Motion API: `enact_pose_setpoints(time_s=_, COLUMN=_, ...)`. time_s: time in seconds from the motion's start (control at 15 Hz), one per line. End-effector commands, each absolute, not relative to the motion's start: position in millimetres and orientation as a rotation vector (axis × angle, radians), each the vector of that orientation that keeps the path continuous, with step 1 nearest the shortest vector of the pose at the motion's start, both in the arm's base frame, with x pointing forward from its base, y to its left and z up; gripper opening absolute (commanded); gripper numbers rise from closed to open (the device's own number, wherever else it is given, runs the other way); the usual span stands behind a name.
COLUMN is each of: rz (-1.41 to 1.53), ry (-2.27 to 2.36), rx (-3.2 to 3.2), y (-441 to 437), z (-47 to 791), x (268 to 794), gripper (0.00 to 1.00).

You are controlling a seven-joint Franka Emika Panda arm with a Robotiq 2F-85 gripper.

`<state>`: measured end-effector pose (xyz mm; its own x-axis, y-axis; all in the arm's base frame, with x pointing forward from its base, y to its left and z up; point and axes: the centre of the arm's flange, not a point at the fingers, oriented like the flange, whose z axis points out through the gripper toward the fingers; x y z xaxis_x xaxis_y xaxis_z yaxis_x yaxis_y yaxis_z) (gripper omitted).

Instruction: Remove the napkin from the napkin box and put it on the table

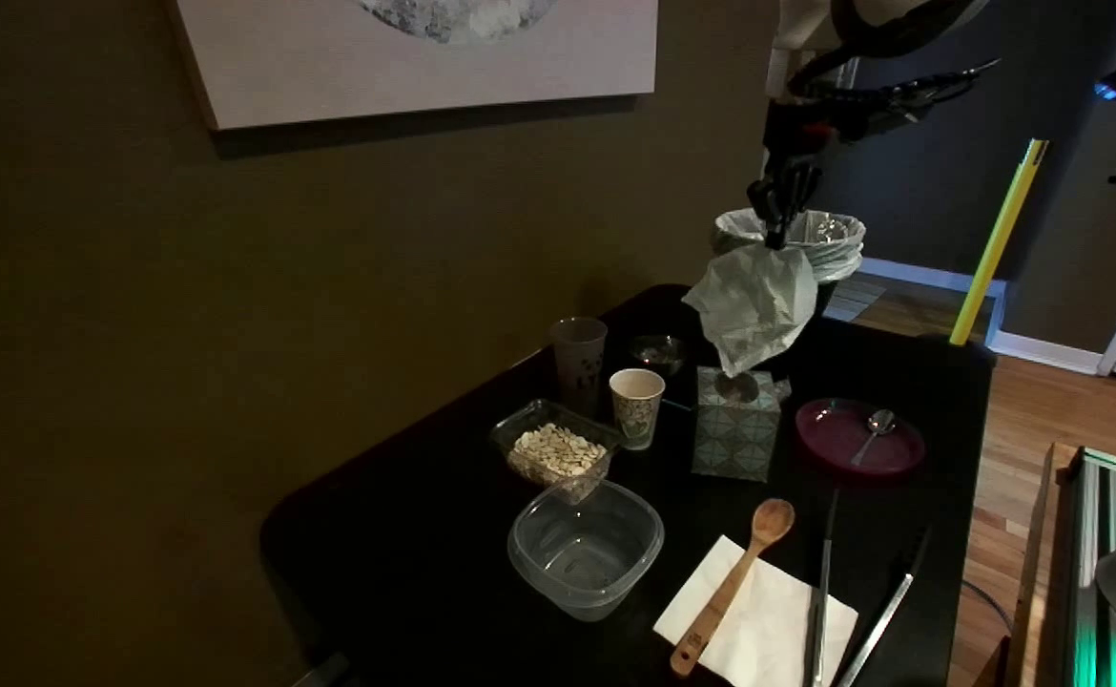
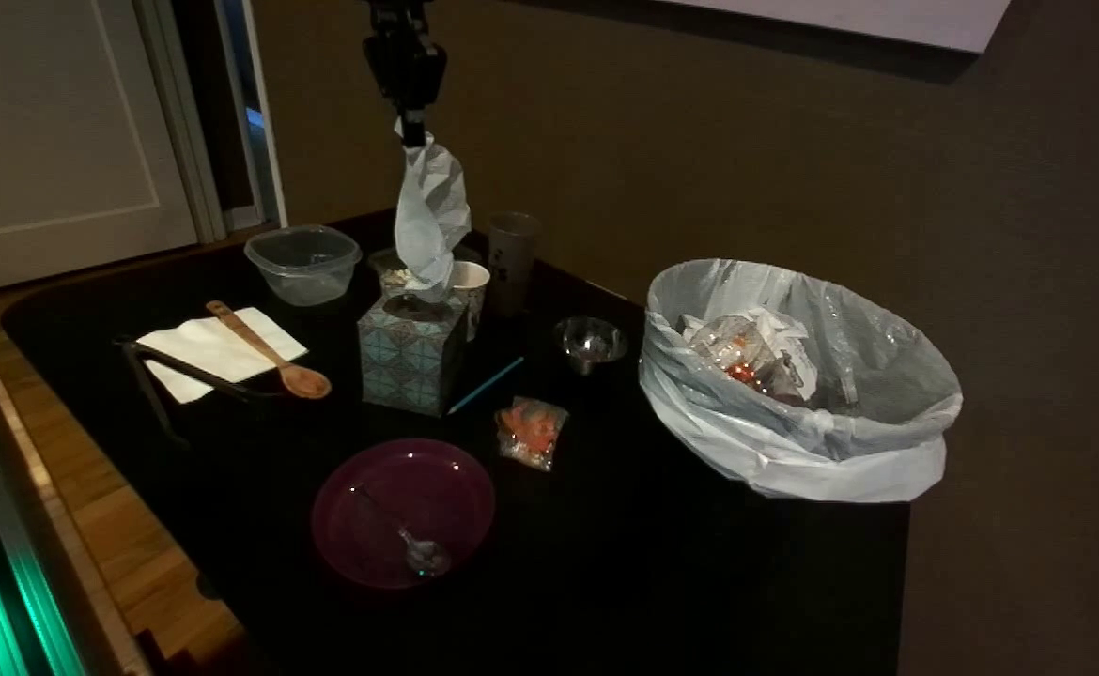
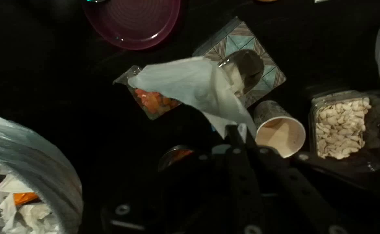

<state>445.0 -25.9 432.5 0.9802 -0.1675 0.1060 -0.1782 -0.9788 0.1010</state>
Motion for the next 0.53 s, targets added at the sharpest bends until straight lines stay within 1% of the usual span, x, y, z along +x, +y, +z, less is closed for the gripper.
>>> enact_pose_setpoints(time_s=0.0, rz=0.206, ry=-0.427, rx=3.013, y=-65.2, z=457.8, x=436.4, gripper=0.00)
enact_pose_setpoints(time_s=0.27, rz=0.254, ry=-0.545, rx=3.005, y=-99.4, z=470.2, x=438.4, gripper=0.00)
enact_pose_setpoints(time_s=0.47, rz=0.269, ry=-0.594, rx=3.001, y=-109.6, z=472.1, x=438.9, gripper=0.00)
